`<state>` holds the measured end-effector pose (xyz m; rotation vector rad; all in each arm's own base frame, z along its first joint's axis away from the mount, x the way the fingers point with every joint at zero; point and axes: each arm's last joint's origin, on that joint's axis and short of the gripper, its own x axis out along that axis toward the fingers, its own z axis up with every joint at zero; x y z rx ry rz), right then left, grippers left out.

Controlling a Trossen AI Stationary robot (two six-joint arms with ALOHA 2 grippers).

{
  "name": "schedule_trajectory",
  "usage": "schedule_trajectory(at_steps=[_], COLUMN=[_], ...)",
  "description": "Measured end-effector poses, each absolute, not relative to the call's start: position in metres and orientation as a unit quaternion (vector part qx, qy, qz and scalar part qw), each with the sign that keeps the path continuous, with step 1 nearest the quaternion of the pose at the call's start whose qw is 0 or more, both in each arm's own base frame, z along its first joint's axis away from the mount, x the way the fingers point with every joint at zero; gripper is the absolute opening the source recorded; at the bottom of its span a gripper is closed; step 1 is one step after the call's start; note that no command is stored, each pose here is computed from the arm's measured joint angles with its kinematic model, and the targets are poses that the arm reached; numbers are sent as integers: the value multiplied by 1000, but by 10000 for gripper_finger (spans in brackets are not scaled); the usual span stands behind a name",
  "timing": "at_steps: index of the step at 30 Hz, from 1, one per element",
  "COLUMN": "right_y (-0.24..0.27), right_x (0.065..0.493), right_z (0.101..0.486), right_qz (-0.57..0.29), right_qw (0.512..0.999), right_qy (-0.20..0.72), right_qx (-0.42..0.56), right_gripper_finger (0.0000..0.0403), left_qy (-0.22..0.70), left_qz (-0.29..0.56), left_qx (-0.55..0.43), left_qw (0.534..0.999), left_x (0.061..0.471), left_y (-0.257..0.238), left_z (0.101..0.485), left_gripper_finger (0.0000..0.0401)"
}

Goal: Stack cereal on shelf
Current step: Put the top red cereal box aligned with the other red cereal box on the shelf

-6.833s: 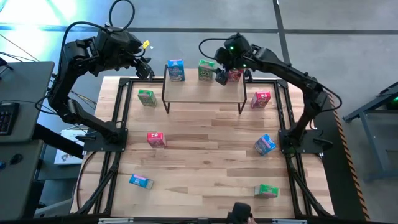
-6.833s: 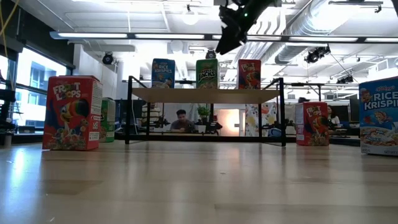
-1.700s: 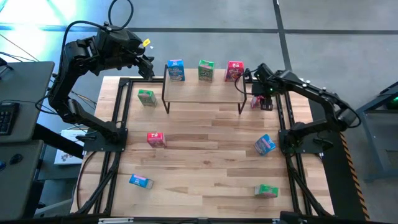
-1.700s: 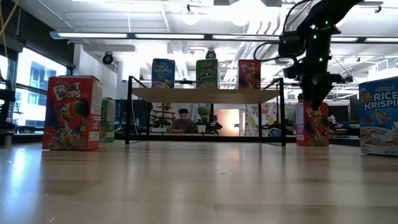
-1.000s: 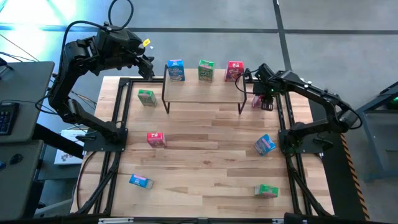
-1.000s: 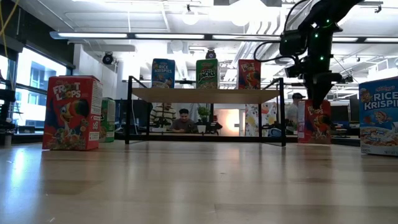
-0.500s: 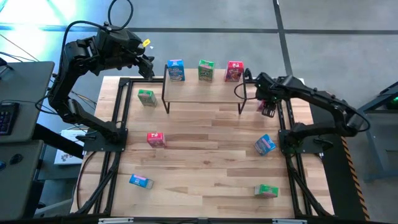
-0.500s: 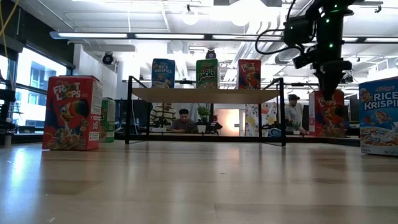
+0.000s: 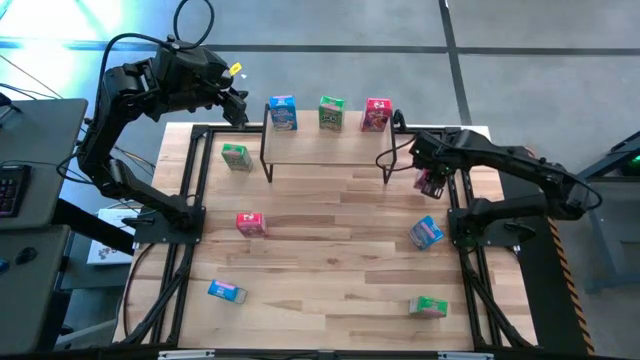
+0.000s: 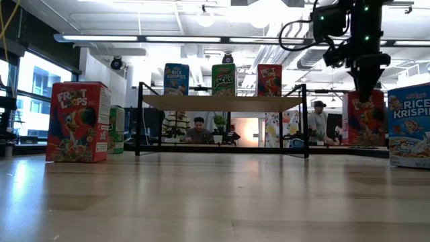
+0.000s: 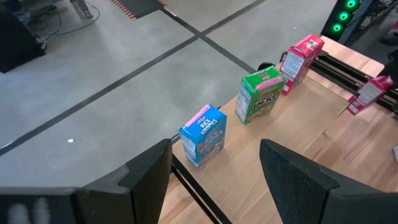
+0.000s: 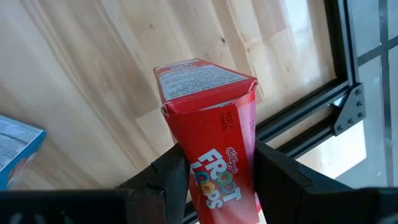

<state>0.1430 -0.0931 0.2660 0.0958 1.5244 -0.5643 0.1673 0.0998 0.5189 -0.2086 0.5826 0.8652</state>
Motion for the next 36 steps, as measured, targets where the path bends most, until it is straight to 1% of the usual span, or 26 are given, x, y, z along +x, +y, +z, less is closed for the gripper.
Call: schedule_trajectory(at_steps=[5, 8, 16, 23, 29, 36], right_y=[-88, -85, -82, -82, -84, -95], right_x=[145, 147, 148, 144, 143, 162], right_z=[267, 277, 326, 375, 414, 443], right_qz=[-254, -261, -281, -316, -349, -343], right_qw=[686, 692, 722, 761, 762, 774], right_qy=[680, 671, 630, 566, 545, 530], right_qx=[48, 52, 57, 39, 0, -41], right_gripper_finger=[149, 149, 149, 149, 149, 149], left_qy=[278, 278, 278, 278, 278, 278], left_qz=[413, 413, 413, 413, 413, 413], left_qx=[-100, -99, -99, -99, -99, -99], left_qw=[862, 862, 862, 862, 862, 862], left_x=[167, 167, 167, 167, 167, 167], left_y=[100, 100, 100, 100, 100, 100], left_z=[519, 519, 519, 519, 519, 519], left_gripper_finger=[234, 234, 234, 234, 234, 234])
